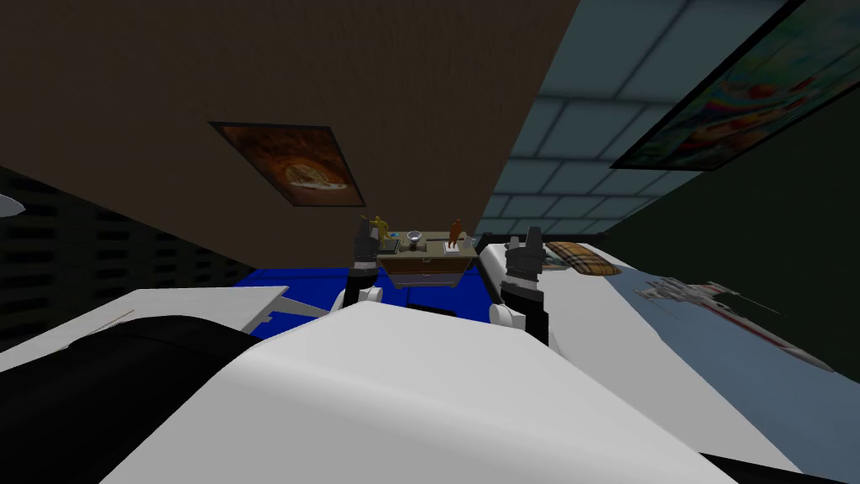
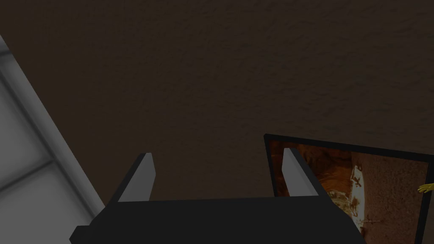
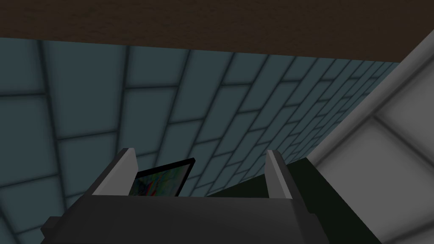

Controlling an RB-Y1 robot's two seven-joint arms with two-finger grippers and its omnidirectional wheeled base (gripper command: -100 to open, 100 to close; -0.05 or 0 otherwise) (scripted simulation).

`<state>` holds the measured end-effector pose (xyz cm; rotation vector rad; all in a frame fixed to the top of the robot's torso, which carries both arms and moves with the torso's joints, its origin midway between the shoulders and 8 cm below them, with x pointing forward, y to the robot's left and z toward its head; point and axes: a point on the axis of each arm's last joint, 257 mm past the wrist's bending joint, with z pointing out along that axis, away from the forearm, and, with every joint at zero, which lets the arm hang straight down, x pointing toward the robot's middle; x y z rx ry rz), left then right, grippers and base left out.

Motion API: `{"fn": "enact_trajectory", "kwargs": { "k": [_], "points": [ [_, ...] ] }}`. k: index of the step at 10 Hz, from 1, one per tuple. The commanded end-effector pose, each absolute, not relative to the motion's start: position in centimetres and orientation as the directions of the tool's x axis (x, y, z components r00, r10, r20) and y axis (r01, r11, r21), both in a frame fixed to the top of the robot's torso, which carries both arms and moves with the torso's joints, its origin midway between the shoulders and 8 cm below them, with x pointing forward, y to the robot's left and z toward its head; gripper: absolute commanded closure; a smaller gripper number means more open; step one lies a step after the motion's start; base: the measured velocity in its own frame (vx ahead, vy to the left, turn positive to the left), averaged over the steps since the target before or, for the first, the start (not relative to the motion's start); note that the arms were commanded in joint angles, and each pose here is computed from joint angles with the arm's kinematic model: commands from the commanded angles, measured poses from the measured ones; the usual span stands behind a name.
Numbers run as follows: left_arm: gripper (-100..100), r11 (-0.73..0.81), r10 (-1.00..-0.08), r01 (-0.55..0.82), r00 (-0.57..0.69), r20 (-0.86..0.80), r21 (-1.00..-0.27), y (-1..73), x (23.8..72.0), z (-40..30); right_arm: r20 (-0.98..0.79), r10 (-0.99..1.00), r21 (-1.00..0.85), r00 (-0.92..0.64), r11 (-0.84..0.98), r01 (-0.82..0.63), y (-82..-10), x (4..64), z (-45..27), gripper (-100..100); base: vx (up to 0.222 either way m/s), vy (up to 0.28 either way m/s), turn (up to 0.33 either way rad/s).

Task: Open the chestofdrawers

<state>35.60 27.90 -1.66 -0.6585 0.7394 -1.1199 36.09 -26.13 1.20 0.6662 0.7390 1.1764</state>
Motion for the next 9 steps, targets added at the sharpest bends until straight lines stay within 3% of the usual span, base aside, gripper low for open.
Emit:
{"fn": "enact_trajectory", "kwargs": {
  "k": [1, 9],
  "points": [
    [0, 0.302, -0.948, 0.546, 0.255, -0.188, -0.782, 27.9, 35.6, -1.66, -0.159, 0.964, 0.787, 0.211, 0.253, -0.562, -26.13, 36.09, 1.2, 0, 0.0, 0.0, 0.0],
    [0, 0.302, -0.948, 0.546, 0.255, -0.188, -0.781, 27.9, 35.6, -1.64, -0.159, 0.964, 0.787, 0.211, 0.253, -0.562, -26.13, 36.08, 1.22, 0, 0.0, 0.0, 0.0]
  ]
}}
